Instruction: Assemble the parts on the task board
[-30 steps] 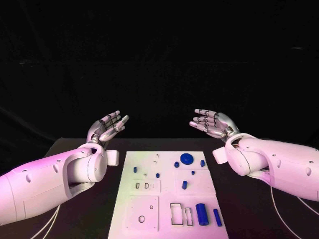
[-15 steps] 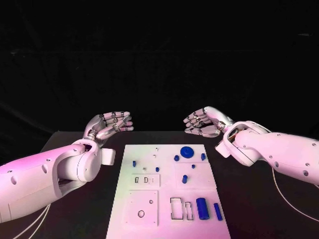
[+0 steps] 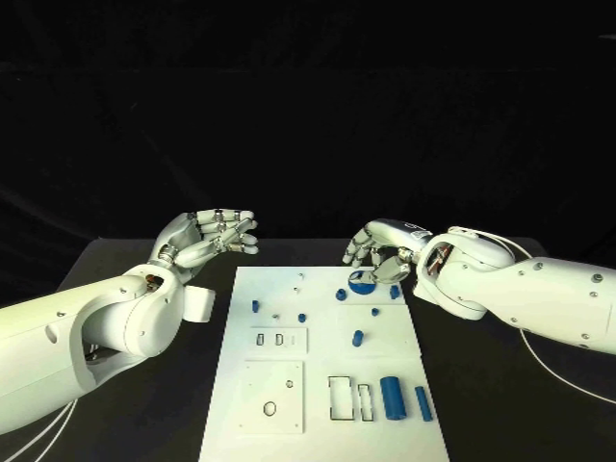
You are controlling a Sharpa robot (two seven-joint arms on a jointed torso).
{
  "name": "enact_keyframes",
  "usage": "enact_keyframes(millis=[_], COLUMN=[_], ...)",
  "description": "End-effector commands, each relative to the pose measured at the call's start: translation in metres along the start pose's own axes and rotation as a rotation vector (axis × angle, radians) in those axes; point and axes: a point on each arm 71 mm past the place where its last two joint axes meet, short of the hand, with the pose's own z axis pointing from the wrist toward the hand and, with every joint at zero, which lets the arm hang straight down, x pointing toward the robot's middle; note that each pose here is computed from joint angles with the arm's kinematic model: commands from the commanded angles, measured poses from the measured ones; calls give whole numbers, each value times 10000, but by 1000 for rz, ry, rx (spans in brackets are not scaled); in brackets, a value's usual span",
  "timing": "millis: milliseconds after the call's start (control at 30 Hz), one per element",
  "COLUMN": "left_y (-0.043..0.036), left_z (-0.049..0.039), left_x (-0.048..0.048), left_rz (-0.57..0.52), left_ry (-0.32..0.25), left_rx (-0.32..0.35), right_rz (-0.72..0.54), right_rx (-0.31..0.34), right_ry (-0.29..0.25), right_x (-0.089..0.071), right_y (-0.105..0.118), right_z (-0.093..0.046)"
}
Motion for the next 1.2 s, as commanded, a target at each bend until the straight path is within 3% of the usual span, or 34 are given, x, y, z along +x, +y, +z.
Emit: enact_keyframes(millis=[33,433,1200], left_y=[-43,-90,-136], left_z=[-3,-31,-48], left_x=[39,35,-5], left_rz=[-4,-6,-4], left_ry=[37,45,46], left_rx=[9,8,8], right_rz=[-163,-226,-236], right_rx=[30,34,58], right_ry=[55,74,141], right_x=[43,100,243], right_y=[26,90,61], right_z=[13,73,134])
